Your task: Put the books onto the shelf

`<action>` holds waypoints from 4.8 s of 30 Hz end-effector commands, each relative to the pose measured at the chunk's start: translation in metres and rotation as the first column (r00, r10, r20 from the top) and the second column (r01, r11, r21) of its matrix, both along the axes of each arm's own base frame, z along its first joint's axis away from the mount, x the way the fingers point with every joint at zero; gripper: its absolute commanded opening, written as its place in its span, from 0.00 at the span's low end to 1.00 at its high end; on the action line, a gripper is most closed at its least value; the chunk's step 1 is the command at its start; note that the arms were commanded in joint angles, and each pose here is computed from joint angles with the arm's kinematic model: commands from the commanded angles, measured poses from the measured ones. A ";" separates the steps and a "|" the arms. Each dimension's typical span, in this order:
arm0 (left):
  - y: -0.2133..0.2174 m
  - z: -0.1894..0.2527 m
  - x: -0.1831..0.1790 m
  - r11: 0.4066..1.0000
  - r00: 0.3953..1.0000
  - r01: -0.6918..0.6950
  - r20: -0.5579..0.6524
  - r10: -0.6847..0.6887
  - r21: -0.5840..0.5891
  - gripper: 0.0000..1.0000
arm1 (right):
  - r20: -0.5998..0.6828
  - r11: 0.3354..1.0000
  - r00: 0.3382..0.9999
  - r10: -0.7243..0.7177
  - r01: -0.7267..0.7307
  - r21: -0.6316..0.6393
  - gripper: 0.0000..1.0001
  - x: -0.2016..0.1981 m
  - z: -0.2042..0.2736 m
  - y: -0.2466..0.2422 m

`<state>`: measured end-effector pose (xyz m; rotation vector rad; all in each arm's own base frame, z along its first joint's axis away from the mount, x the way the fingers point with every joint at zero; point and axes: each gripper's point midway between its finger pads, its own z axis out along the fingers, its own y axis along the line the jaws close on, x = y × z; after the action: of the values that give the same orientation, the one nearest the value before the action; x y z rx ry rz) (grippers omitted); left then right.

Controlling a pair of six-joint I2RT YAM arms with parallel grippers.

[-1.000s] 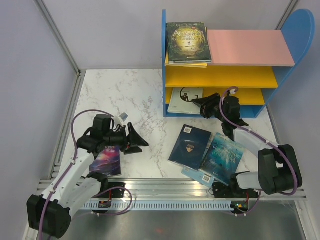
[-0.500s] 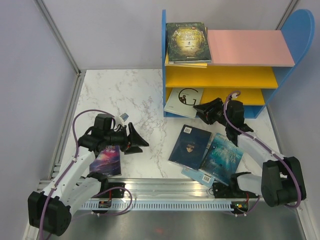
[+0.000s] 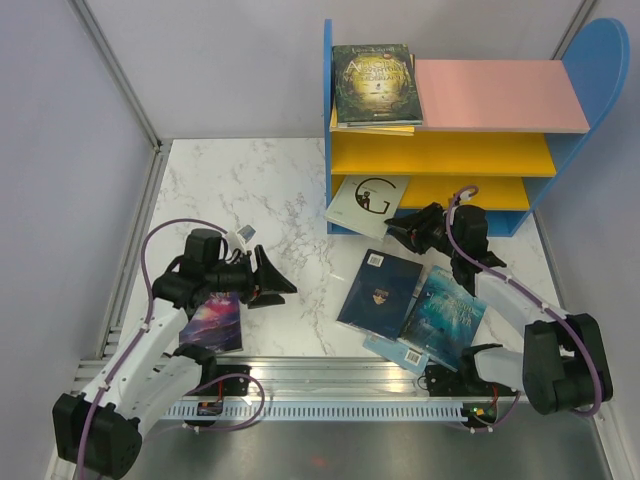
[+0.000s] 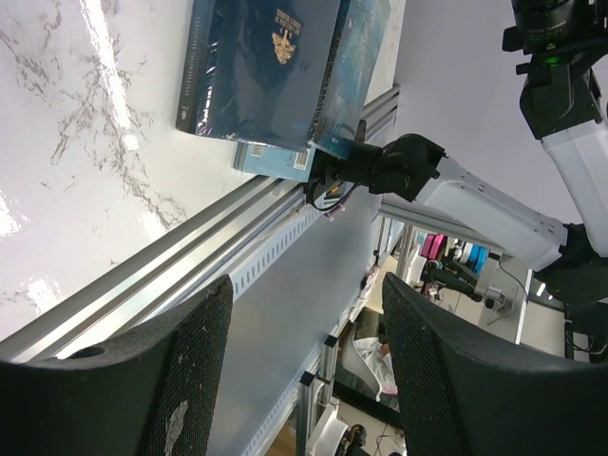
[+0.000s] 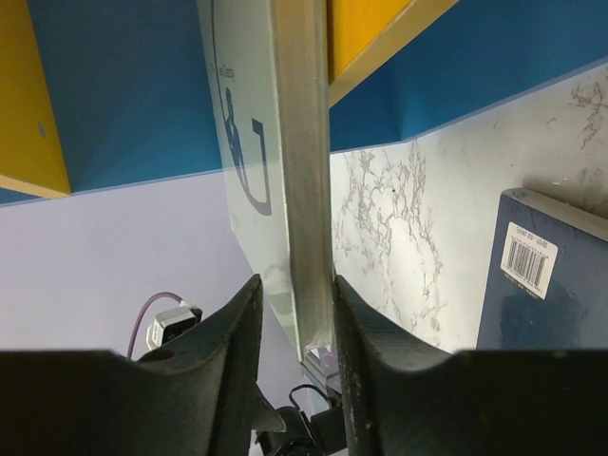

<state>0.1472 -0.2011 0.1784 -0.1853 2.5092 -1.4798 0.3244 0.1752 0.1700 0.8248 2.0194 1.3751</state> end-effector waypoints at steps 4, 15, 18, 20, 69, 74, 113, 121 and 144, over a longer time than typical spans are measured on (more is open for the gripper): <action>0.000 0.007 0.000 1.000 0.998 0.008 0.059 -0.007 -0.016 0.67 | 0.076 1.000 0.997 -0.018 0.018 0.005 0.29 0.021 0.021 0.000; 0.001 0.012 -0.002 1.000 0.998 0.008 0.069 -0.007 -0.017 0.66 | 0.070 0.995 0.993 -0.098 0.098 0.010 0.17 0.061 0.034 -0.004; 0.002 0.012 -0.004 1.000 0.998 0.011 0.065 -0.010 -0.014 0.66 | 0.072 0.992 0.990 -0.120 0.117 0.041 0.16 0.072 0.040 -0.003; 0.002 0.013 -0.003 1.000 0.998 0.009 0.070 -0.008 -0.013 0.66 | 0.071 0.990 0.988 -0.139 0.136 0.042 0.18 0.078 0.041 -0.005; 0.002 0.005 -0.002 1.000 0.997 0.030 0.066 -0.030 0.003 0.65 | 0.025 0.994 1.000 -0.014 0.016 -0.111 0.21 0.025 0.015 0.007; 0.002 0.006 -0.001 1.000 0.997 0.028 0.065 -0.029 0.004 0.65 | 0.005 0.992 1.000 -0.016 0.016 -0.126 0.20 0.034 0.004 0.009; -0.050 -0.075 0.034 0.975 0.986 0.164 -0.068 -0.155 0.150 0.67 | -0.254 0.866 0.967 0.011 -0.136 -0.480 0.75 -0.104 -0.083 -0.057; -0.072 -0.108 0.049 0.970 0.976 0.190 -0.133 -0.171 0.151 0.66 | -0.357 0.889 0.934 0.017 -0.177 -0.422 0.74 -0.146 -0.131 -0.054; -0.111 -0.155 0.029 0.941 0.919 0.329 -0.255 -0.300 0.079 0.63 | -0.501 0.811 0.864 0.050 -0.328 -0.484 0.72 -0.187 -0.202 -0.004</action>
<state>0.1881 -0.3091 0.0304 0.0596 2.9307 -1.4529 0.1993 0.1990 0.0366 0.6198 2.5175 0.8349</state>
